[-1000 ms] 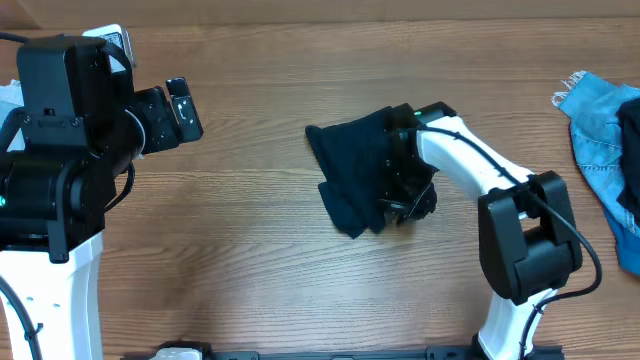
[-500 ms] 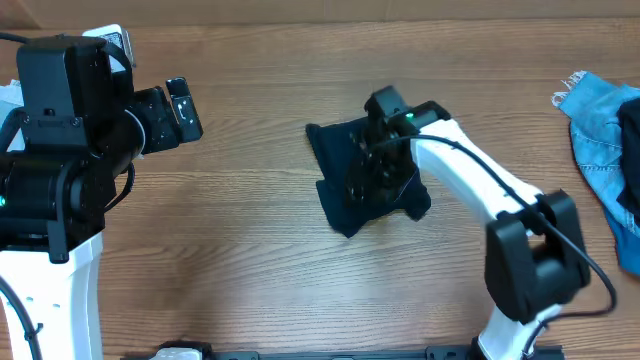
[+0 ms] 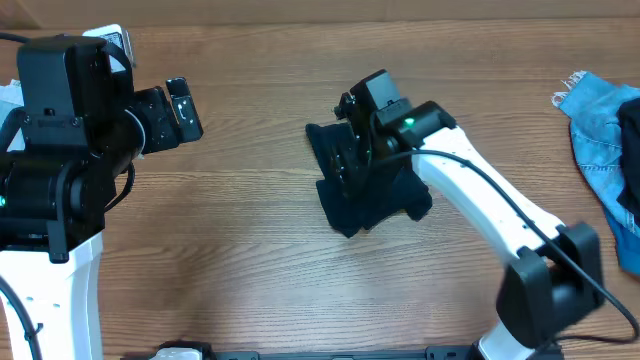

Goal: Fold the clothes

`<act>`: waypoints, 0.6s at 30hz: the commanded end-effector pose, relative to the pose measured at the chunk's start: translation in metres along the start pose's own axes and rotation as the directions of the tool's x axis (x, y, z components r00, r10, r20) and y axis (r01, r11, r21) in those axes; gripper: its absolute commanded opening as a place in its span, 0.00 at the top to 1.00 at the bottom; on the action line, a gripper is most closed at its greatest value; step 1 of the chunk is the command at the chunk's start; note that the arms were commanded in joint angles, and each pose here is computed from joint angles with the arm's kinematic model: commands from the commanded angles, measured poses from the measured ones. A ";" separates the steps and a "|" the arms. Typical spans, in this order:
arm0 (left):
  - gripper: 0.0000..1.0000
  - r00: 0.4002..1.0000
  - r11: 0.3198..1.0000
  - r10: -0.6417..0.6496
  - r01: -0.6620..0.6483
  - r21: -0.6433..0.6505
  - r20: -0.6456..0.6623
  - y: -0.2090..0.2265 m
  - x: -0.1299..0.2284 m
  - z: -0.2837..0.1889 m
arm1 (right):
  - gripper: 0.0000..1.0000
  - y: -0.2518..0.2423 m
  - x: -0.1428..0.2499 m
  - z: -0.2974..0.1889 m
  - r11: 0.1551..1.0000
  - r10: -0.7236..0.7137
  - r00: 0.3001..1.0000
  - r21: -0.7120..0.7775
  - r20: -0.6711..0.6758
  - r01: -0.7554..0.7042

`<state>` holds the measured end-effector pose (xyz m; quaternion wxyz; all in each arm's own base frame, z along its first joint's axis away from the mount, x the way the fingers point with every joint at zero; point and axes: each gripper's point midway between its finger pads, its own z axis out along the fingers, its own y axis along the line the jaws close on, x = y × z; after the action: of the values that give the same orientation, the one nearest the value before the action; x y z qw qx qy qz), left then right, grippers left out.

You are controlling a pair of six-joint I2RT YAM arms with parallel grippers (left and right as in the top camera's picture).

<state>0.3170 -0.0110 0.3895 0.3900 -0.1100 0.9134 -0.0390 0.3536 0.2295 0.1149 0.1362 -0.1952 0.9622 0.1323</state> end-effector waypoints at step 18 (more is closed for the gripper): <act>0.00 1.000 1.000 -0.006 0.006 -0.015 0.007 0.003 -0.002 0.000 | 0.50 0.005 0.025 0.073 0.991 0.050 0.991 0.134 -0.128 -0.032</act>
<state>0.3169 -0.0110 0.3894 0.3898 -0.1100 0.9135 -0.0389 0.3417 0.2496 0.0420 0.0732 -0.1844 0.9769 0.0791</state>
